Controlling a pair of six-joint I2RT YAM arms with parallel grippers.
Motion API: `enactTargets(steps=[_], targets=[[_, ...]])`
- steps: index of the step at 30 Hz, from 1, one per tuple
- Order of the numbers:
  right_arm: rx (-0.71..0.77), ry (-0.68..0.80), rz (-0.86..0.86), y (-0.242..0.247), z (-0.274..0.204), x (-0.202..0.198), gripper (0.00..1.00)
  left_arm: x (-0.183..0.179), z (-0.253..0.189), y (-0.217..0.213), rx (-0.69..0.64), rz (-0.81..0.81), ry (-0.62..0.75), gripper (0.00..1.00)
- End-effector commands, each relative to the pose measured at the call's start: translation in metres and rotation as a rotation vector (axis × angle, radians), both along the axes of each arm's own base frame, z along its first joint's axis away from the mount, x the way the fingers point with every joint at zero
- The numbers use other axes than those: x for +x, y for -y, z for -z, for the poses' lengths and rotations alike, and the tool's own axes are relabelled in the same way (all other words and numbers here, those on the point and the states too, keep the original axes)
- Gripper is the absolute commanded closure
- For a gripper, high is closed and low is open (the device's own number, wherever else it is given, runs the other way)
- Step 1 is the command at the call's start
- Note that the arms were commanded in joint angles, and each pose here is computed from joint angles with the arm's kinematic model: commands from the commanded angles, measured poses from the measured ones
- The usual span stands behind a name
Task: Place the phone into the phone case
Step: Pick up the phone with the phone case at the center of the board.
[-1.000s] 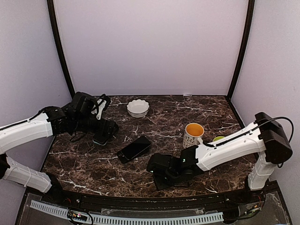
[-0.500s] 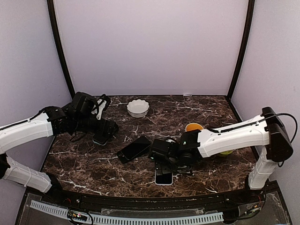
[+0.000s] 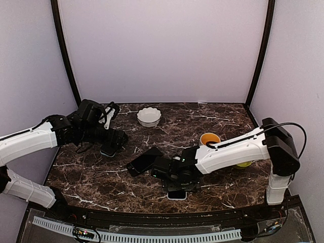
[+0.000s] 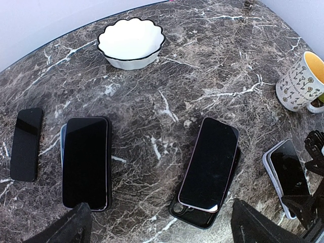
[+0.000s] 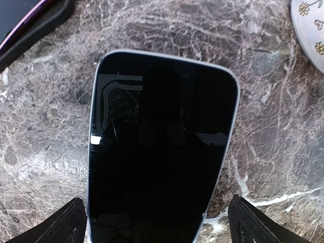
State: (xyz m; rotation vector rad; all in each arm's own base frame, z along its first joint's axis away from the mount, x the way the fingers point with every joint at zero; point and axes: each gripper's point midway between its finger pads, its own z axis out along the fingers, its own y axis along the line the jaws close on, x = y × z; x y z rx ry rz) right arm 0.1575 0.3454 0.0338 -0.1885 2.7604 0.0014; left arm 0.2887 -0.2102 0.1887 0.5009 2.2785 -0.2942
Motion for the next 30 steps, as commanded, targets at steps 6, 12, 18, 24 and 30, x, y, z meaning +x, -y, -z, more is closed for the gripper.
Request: enactTargets(steps=[6,12,18,24,30], targets=[[0.001,-0.045,-0.010,-0.008,0.010,-0.009,0.05,-0.001,0.004,-0.002,0.007,0.004,-0.012,0.02],[-0.048,-0.077,-0.037,-0.006,0.019,-0.019,0.07,-0.001,0.003,-0.002,0.007,0.005,-0.011,0.03],[-0.021,-0.106,-0.041,-0.007,0.025,-0.028,0.12,-0.002,0.004,-0.002,0.008,0.008,-0.014,0.03],[-0.004,-0.095,-0.050,-0.006,0.019,-0.027,0.29,-0.001,0.003,-0.002,0.007,0.007,-0.012,0.03],[0.038,-0.026,-0.106,-0.020,0.001,-0.018,0.52,-0.002,0.004,-0.001,0.005,0.009,-0.015,0.03]])
